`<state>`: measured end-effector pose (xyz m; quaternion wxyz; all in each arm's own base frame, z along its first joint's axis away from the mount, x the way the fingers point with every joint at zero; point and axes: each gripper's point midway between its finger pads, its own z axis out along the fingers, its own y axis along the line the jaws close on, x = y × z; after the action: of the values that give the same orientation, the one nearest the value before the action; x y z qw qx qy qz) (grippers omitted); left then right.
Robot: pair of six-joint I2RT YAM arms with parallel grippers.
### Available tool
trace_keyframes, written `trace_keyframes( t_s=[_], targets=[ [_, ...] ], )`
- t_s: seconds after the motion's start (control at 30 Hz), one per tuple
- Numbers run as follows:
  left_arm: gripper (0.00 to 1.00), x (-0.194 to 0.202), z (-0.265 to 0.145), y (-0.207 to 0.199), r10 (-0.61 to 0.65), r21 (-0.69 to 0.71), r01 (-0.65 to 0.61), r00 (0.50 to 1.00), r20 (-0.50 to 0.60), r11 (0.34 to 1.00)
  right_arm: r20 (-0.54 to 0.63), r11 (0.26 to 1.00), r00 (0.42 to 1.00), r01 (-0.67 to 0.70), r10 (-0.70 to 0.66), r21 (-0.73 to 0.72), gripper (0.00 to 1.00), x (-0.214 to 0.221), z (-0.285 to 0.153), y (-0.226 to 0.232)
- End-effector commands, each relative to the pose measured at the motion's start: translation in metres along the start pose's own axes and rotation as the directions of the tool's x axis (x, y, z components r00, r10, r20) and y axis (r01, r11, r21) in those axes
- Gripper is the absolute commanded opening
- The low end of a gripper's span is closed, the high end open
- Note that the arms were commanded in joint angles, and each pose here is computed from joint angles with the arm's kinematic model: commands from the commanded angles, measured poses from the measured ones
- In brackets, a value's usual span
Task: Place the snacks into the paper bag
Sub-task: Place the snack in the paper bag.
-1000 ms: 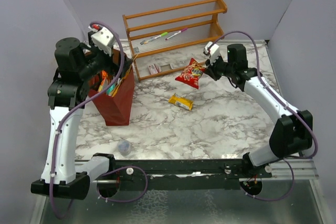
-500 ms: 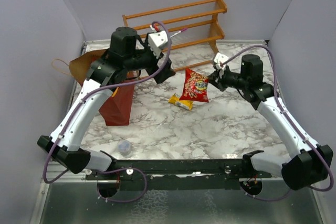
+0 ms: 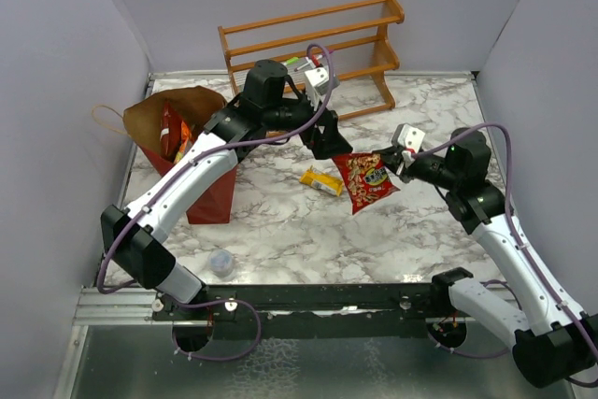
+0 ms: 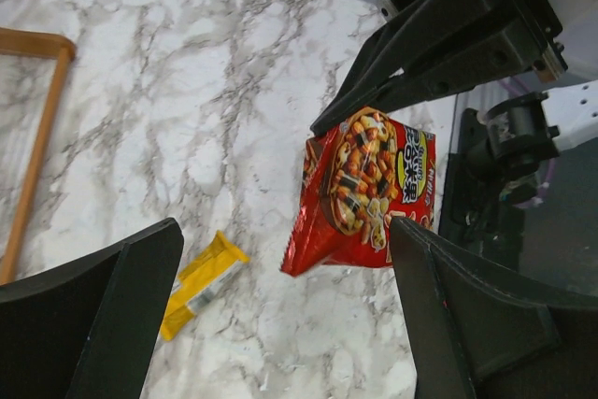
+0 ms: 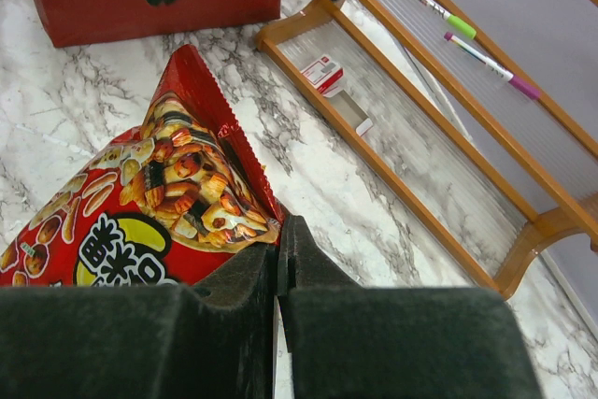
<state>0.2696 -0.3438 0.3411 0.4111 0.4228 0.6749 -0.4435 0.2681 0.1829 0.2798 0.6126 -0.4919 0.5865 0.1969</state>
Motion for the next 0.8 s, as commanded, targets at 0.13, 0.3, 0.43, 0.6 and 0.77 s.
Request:
trace_keyframes(
  t_s=[0.13,0.3,0.43,0.6,0.77],
  targets=[
    [0.96,0.002,0.019,-0.006,-0.176,0.081,0.172,0.983,0.048,0.982,0.045,1.0,0.999,0.006,-0.007,0.03,0.01,-0.014,0.002,-0.008],
    [0.99,0.016,0.023,-0.012,-0.203,0.141,0.196,0.979,0.033,0.97,0.052,1.0,0.998,-0.02,0.019,0.016,0.01,-0.014,0.004,-0.006],
    [0.99,0.028,0.024,-0.021,-0.228,0.201,0.221,0.974,0.012,0.954,0.063,0.999,0.997,-0.036,0.036,-0.006,0.01,-0.016,0.006,-0.002],
    [0.92,0.043,0.024,-0.027,-0.252,0.243,0.249,0.968,-0.018,0.938,0.073,0.999,0.996,-0.042,0.044,-0.026,0.01,-0.017,0.006,0.002],
    [0.77,0.044,0.022,-0.036,-0.267,0.296,0.262,0.963,-0.022,0.919,0.078,0.999,0.996,-0.039,0.042,-0.032,0.01,-0.018,0.005,0.003]
  ],
)
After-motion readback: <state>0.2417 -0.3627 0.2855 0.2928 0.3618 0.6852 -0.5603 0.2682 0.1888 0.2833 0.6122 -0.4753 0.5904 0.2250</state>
